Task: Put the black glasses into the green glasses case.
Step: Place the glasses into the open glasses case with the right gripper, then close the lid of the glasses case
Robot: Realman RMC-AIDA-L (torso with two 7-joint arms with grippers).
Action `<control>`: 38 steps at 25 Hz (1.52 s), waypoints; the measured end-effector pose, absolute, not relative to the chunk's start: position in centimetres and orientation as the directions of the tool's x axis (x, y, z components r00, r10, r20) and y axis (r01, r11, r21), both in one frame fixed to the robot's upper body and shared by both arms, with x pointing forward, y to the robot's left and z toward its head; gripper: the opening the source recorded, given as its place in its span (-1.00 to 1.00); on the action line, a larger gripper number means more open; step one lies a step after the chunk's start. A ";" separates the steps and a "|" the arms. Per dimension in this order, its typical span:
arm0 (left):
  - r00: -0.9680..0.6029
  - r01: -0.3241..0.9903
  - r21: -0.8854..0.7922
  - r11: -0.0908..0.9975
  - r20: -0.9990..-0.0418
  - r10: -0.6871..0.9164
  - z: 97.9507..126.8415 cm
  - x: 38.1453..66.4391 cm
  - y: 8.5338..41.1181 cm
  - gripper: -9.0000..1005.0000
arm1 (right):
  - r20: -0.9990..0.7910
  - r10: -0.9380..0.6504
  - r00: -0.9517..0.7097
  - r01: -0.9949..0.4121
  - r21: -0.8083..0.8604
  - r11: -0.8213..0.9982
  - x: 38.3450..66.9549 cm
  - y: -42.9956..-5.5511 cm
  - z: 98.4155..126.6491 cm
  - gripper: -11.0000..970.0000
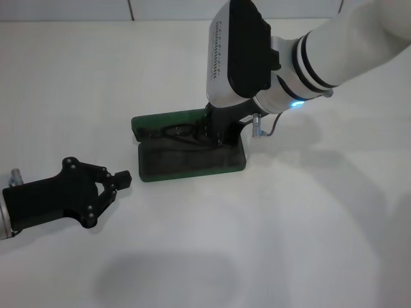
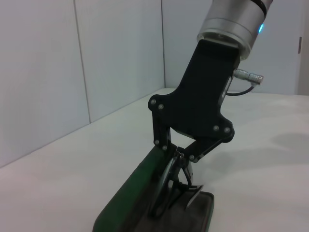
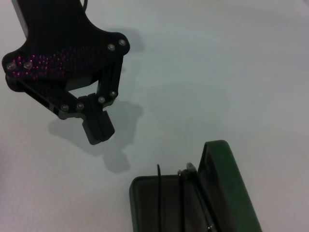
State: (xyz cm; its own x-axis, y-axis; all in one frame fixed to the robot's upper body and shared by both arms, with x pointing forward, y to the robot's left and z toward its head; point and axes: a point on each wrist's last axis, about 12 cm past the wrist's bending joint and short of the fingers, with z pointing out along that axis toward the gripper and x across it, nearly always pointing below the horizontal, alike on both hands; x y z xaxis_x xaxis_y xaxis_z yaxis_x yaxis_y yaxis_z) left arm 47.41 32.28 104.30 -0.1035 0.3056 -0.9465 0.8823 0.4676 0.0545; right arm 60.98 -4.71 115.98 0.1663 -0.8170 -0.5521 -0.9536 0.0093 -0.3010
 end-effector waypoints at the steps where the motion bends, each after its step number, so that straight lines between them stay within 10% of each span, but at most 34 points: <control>1: -0.103 0.882 0.055 0.467 -0.947 0.306 104.3 47.4 32.3 -0.98 | -0.552 -0.817 0.167 -0.953 -0.302 0.009 61.0 -4.7 116.0 -0.80; 38: -0.102 0.870 0.049 0.490 -0.955 0.277 104.7 46.8 33.2 -0.98 | -0.696 -0.713 0.090 -0.984 -0.172 0.044 59.3 -5.3 118.2 -0.59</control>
